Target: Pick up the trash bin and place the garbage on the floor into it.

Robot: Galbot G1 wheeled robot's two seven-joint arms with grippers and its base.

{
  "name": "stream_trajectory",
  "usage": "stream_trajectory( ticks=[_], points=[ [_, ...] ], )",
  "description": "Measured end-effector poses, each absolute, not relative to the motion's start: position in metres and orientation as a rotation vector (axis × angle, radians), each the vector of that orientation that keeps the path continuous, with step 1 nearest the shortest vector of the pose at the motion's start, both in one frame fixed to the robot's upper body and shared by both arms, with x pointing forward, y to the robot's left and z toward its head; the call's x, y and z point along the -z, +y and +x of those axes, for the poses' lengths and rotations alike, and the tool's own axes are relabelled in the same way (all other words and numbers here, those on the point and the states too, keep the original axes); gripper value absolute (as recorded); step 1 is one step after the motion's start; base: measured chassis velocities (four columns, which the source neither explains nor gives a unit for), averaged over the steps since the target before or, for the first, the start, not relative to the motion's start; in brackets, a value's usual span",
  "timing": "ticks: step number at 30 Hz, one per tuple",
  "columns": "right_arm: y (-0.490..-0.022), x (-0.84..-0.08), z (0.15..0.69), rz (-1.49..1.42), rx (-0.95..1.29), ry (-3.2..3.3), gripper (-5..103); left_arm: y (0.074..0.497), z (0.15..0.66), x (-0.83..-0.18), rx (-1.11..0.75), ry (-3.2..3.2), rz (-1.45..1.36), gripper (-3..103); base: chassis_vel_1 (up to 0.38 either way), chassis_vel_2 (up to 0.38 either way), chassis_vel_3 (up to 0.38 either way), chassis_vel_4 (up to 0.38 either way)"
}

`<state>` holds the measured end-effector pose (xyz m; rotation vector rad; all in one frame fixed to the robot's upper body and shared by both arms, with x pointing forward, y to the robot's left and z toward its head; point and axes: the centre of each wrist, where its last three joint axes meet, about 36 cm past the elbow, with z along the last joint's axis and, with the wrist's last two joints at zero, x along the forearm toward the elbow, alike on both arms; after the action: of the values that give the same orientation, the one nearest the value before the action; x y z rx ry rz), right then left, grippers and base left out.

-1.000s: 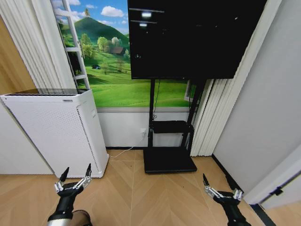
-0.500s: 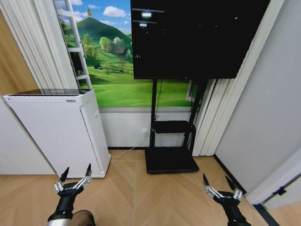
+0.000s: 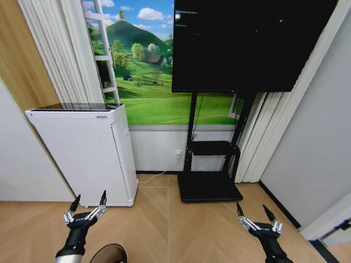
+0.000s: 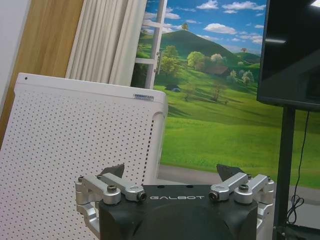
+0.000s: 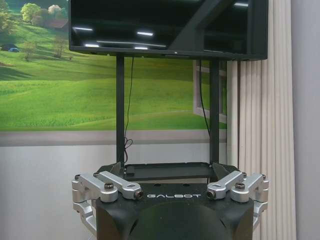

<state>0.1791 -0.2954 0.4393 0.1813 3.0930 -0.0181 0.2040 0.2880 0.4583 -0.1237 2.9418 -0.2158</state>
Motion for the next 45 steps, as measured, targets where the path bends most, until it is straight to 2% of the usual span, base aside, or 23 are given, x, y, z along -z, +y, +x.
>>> stream_trajectory(
  ticks=[45],
  points=[
    [-0.2953, -0.4393, 0.1791, 0.182, 0.018, 3.093, 100, 0.2881, 0.2040, -0.4584, 0.215, 2.942, -0.124, 100, 0.025, 0.025, -0.022, -0.025]
  ],
)
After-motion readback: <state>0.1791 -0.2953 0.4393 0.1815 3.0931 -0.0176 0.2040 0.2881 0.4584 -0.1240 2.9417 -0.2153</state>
